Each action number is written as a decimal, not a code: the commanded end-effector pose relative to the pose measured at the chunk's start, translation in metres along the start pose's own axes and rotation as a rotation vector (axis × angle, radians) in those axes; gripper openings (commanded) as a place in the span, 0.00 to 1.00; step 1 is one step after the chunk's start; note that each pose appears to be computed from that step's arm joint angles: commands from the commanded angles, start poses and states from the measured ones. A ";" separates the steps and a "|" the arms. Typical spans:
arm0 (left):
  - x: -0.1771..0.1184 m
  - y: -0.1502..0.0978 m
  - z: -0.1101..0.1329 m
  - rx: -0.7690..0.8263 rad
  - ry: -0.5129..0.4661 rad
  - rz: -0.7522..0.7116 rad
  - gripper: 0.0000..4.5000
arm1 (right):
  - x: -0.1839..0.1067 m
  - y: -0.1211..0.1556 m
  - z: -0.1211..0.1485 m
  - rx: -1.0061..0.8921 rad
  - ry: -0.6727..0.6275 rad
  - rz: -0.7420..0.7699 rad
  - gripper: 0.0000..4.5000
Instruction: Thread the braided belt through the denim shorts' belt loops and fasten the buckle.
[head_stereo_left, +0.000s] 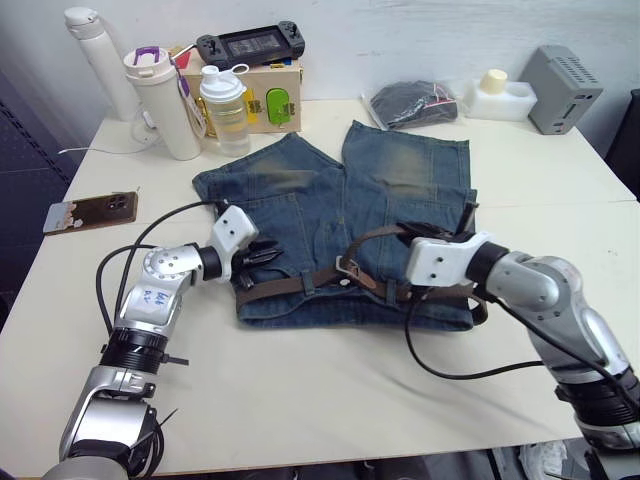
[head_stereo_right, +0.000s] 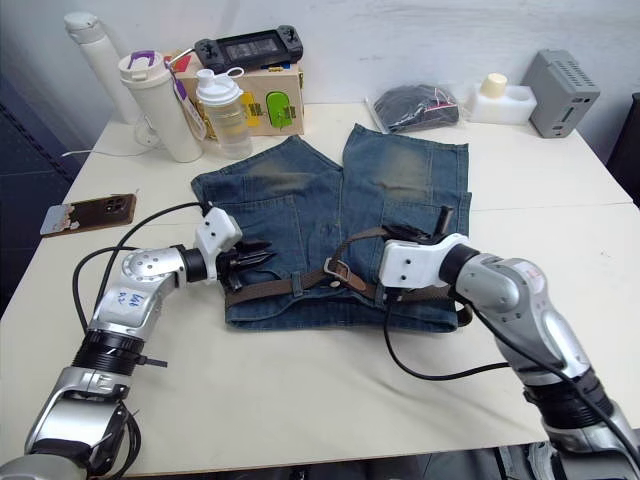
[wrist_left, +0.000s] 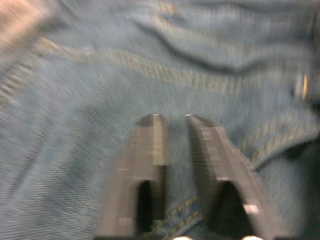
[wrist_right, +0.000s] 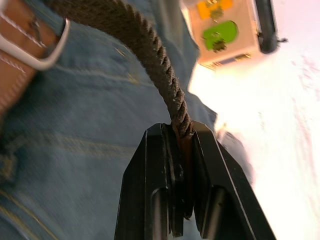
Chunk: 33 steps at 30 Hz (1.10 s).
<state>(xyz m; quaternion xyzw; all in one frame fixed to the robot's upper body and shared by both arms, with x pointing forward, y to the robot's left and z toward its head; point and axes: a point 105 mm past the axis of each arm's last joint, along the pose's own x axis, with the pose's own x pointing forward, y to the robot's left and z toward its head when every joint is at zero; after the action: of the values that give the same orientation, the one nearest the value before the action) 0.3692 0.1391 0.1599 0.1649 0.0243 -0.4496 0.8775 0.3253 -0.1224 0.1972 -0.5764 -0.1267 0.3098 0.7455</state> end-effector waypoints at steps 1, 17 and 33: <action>-0.005 -0.011 0.055 0.067 -0.163 -0.077 0.70 | 0.002 -0.016 0.012 -0.024 -0.026 -0.058 0.00; 0.041 -0.055 0.069 0.128 -0.232 -0.126 0.77 | 0.012 -0.016 0.020 -0.017 -0.041 -0.049 0.00; 0.058 -0.056 0.063 0.101 -0.245 -0.078 0.01 | 0.010 -0.016 0.024 -0.005 -0.043 -0.053 0.00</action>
<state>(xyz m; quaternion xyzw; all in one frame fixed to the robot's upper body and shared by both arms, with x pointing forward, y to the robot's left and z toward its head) 0.3514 0.0454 0.1886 0.1464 -0.0885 -0.5070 0.8448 0.3350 -0.1089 0.2010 -0.5669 -0.1191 0.3024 0.7570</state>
